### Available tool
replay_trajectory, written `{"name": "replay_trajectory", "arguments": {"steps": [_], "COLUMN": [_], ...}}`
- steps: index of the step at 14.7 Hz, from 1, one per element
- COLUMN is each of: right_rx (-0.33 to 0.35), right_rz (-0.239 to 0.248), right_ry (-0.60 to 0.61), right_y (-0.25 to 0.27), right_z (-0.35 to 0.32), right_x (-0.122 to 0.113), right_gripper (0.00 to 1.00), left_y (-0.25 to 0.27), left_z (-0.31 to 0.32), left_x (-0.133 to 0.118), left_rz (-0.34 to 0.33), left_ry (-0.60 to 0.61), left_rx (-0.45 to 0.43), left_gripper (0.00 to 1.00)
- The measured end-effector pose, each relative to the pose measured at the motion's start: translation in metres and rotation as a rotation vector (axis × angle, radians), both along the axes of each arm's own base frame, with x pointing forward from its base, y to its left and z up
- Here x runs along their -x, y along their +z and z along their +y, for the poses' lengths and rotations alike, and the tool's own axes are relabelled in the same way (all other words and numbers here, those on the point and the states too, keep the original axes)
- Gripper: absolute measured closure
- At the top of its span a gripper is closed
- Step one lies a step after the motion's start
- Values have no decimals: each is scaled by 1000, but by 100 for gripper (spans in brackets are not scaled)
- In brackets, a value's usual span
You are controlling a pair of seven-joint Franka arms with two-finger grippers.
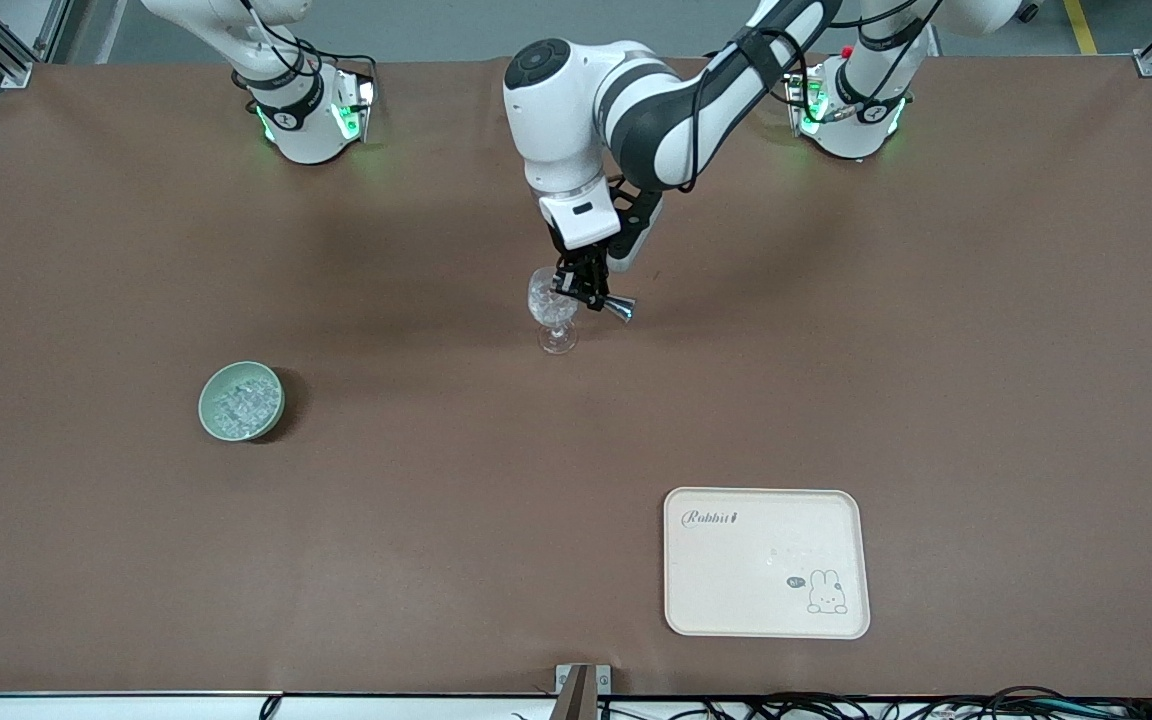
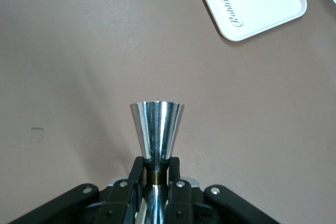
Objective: Pour wine and add ice with both arms
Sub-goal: 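Tilt the silver jigger over the wine glass with the left gripper, then set the jigger on the tray with the left gripper while the right gripper approaches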
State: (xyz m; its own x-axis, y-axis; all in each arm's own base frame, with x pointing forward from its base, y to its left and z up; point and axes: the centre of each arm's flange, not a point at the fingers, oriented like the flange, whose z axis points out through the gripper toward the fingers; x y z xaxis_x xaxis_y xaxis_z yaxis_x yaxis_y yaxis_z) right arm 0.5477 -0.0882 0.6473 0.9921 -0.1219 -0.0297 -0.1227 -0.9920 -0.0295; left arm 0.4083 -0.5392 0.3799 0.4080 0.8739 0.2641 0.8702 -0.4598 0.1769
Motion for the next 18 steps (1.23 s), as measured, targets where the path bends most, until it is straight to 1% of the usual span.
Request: {"name": "replay_trajectory", "arguments": {"steps": [3,5,7,8,9,11,13,15,17,18], "right_rx": [0,0,0,0,0,-2,-20,-29,-21,-17], "right_rz": [0,0,0,0,0,4,21,54,70,75], "right_ry": [-1,-1,-1,-2,-1,3,-29,-62,-81,-88], "right_y": [0,0,0,0,0,-1,-2,-4,-6,-6], "right_z": [0,0,-1,-1,0,5,29,81,153,191], "right_x": [0,0,0,0,0,-1,-2,-2,1,7], "right_gripper": [77,77,77,77,77,77,77,77,77,77], "left_y": [0,4,17,28,40,59,63,52,28,13], "left_z": [-3,-1,6,15,29,71,120,168,217,242], "left_x": [2,-3,-20,-37,-59,-110,-162,-214,-262,-282], "left_rz": [-8,-3,57,86,108,145,170,166,149,144], "left_ry": [-10,8,96,154,216,331,411,492,562,592], "left_rx": [-3,11,85,132,180,270,364,489,621,681], "left_gripper": [79,79,79,79,79,79,79,79,79,79]}}
